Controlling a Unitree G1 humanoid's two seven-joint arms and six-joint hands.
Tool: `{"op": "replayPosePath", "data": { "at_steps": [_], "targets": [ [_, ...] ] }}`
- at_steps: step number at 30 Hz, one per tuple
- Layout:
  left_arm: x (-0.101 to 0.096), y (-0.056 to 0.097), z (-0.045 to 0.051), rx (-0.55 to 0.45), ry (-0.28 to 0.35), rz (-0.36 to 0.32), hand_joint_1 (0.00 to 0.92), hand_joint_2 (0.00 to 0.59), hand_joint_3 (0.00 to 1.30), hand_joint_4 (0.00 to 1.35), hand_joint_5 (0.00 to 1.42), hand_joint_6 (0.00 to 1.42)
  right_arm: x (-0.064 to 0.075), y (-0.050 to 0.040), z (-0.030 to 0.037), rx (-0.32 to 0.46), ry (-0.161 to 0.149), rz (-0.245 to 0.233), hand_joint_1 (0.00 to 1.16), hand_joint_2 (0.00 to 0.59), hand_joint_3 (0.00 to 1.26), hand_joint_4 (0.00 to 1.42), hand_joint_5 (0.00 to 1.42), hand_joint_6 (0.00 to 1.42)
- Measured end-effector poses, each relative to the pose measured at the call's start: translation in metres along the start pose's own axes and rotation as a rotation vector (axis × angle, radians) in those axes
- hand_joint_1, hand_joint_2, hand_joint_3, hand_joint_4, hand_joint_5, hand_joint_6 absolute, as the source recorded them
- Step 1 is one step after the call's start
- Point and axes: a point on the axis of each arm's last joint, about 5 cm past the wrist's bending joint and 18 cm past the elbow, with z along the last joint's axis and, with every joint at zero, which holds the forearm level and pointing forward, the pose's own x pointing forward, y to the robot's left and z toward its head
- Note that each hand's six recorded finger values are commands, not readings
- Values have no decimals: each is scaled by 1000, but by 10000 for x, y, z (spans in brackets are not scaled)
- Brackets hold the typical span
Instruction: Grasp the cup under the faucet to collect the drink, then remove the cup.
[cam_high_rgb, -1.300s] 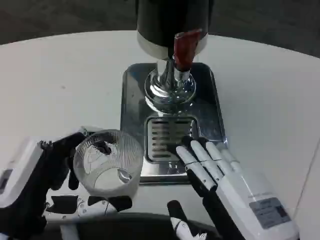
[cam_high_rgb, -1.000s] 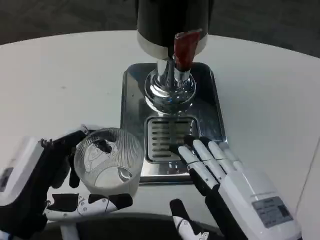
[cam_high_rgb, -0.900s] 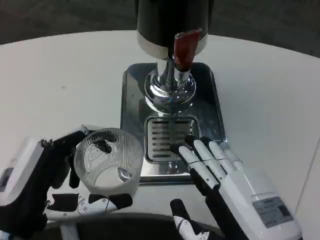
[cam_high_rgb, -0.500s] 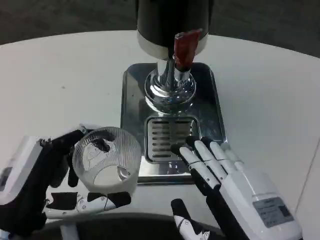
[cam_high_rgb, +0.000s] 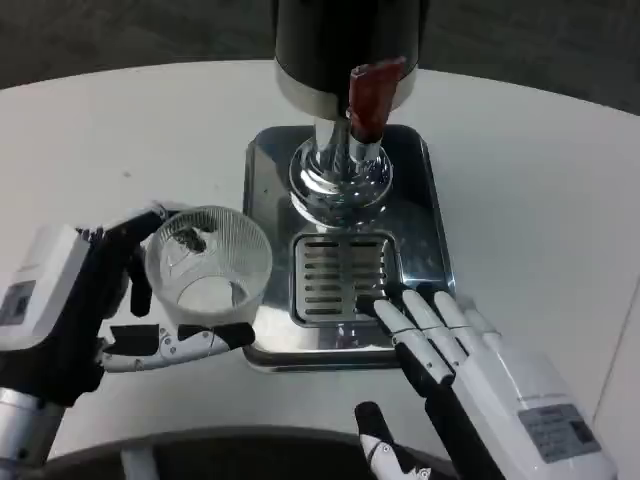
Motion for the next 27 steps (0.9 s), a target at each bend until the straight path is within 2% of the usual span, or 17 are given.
{"op": "replayPosePath", "data": {
  "at_steps": [5,14,20,27],
  "targets": [
    [198,-134,-45,24,-22,3,660,1,943,1026,1199,1411,-16,-27,1,-1,10,-14,316,524,108,41,14,44],
    [481,-354,-73,-13,-3,35,660,0,946,1026,1200,1411,-61,-40,-9,-2,39,-13,316,527,114,53,36,49],
    [634,-540,-26,-44,0,25,660,0,947,1026,1200,1411,-82,-87,2,-5,43,-31,316,525,115,54,38,58],
    [779,-667,38,-52,-23,-10,660,0,953,1026,1200,1411,-110,-119,7,0,59,-29,316,524,115,64,49,63]
  ]
}}
